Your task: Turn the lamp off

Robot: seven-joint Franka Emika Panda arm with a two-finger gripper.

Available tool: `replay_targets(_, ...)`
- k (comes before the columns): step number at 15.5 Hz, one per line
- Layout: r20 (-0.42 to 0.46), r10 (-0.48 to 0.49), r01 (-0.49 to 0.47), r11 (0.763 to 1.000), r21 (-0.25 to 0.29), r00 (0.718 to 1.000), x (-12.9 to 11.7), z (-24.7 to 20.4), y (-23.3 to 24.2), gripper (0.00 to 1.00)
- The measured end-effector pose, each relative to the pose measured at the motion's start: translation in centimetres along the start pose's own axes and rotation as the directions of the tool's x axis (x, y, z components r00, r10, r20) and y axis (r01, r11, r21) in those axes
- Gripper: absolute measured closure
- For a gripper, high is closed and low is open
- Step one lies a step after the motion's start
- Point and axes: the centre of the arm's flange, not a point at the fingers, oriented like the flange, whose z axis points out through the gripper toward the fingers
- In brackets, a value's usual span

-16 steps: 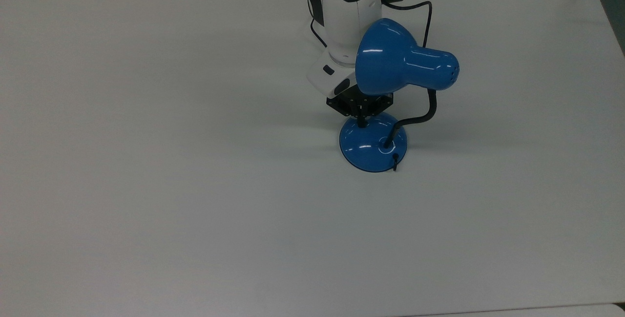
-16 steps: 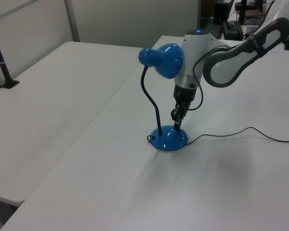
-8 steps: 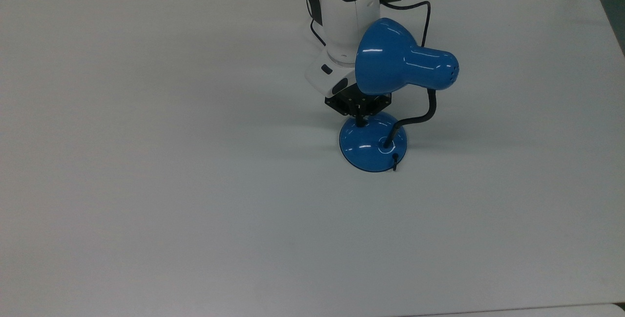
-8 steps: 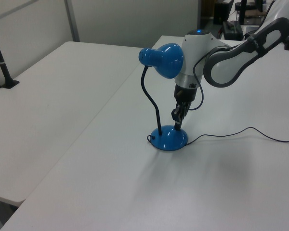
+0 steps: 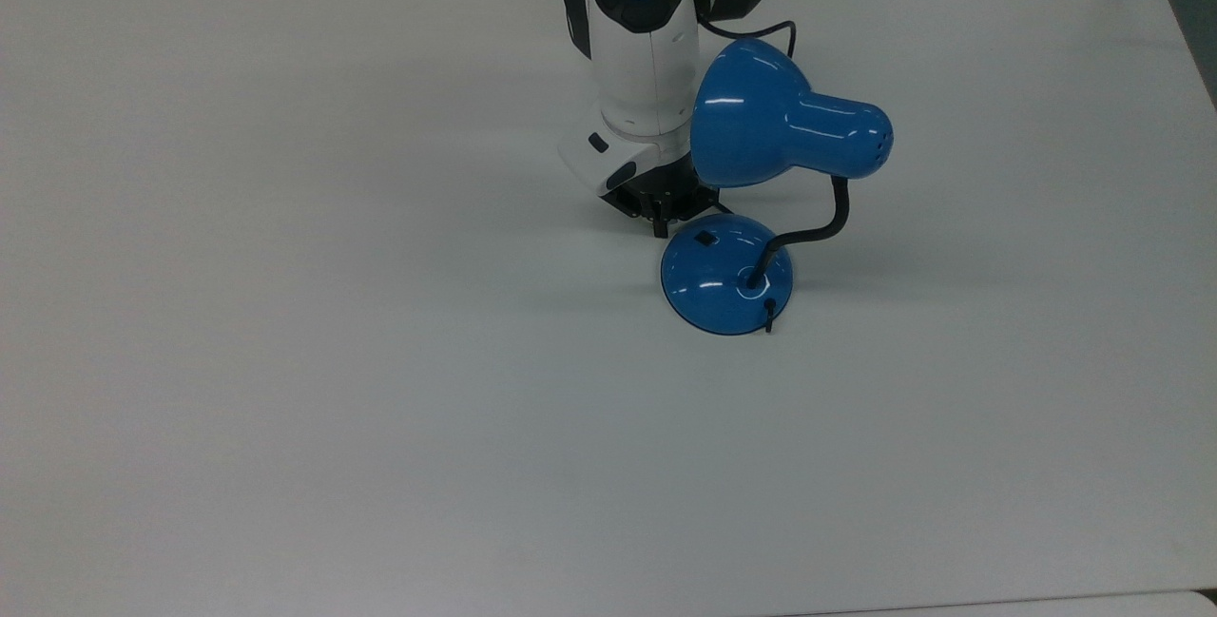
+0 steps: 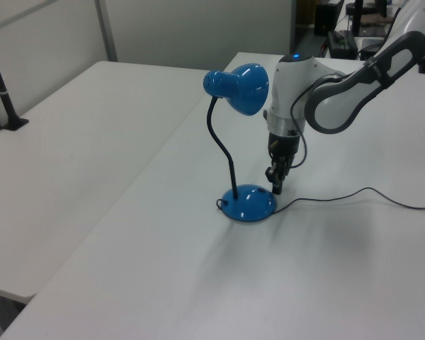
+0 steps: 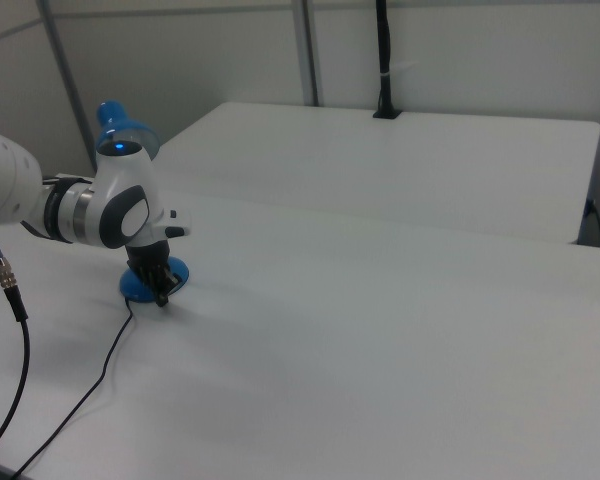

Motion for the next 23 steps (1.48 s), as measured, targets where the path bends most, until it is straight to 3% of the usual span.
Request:
replay_targets(2,0.021,0.004,-0.004,1.0,-0.009,1.0,-0.1,-0.1,0.4,0.99)
replay_targets(4,0.102,-0.015,0.02,0.999,-0.049,0.995,-0.7,-0.7,1.7,0.99)
replay_targets(8,0.227,-0.081,0.102,0.991,-0.082,0.97,-1.8,-7.4,6.0,0.95)
replay_targets(12,0.239,-0.131,0.155,0.984,-0.084,0.962,-3.4,-17.4,10.4,0.54)
replay_targets(17,0.099,-0.105,0.114,0.989,-0.092,0.99,-3.2,-27.2,14.6,0.0)
replay_targets(19,0.04,-0.095,0.099,0.991,-0.094,0.995,-2.6,-30.9,15.9,0.0)
replay_targets(23,-0.043,-0.172,0.167,0.981,-0.103,0.984,-1.9,-35.8,17.5,0.0)
